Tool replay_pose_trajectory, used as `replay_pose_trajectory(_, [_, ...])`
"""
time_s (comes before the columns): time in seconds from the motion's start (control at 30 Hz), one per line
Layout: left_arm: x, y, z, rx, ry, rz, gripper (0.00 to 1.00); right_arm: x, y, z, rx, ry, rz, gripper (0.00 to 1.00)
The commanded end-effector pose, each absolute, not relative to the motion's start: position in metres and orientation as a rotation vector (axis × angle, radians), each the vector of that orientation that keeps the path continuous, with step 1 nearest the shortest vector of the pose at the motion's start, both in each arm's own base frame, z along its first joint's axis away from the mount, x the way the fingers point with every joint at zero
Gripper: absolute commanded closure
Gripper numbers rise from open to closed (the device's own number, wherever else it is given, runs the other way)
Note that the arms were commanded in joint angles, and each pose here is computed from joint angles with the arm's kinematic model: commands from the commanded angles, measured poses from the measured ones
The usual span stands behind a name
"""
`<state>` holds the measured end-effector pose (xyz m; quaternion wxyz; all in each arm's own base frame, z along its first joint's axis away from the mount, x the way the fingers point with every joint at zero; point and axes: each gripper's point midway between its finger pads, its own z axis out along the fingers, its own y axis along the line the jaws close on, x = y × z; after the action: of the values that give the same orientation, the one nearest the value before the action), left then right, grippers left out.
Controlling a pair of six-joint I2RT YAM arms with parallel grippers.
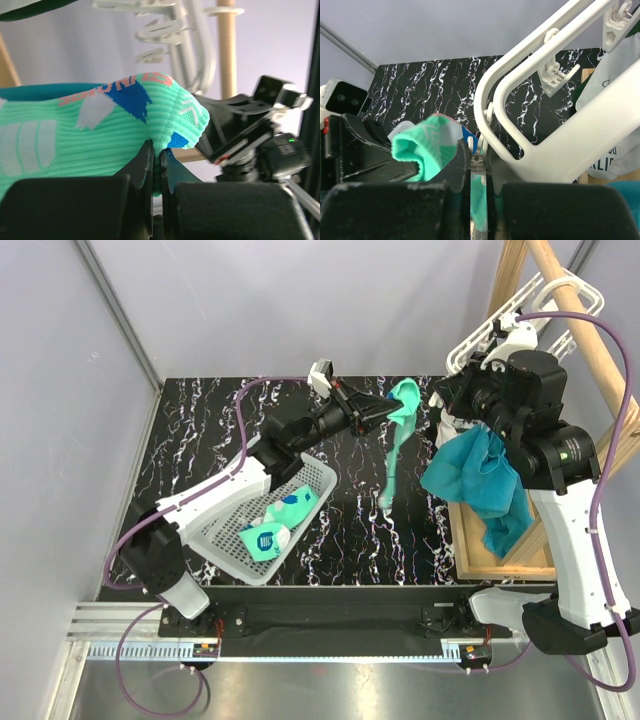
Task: Clip the socks to the hanger
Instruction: Clamp the sock onto the hanger.
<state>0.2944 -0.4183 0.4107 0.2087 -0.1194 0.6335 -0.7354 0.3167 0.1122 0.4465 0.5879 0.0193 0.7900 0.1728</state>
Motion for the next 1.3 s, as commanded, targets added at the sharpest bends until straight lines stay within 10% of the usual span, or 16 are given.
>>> replay_pose_trajectory(0.0, [0.295,-0.41,0.475,-0.401,1.524,-2.181,1.0,0.292,0.152,0.438,-0.109,1.911,0.62,1.0])
replay_pose_trajectory(1.27, [0.286,-0.435,0.459,-0.551,1.583,-2.305,1.0,0.286,0.155,0.466,-0.111,1.823,0.669,1.0])
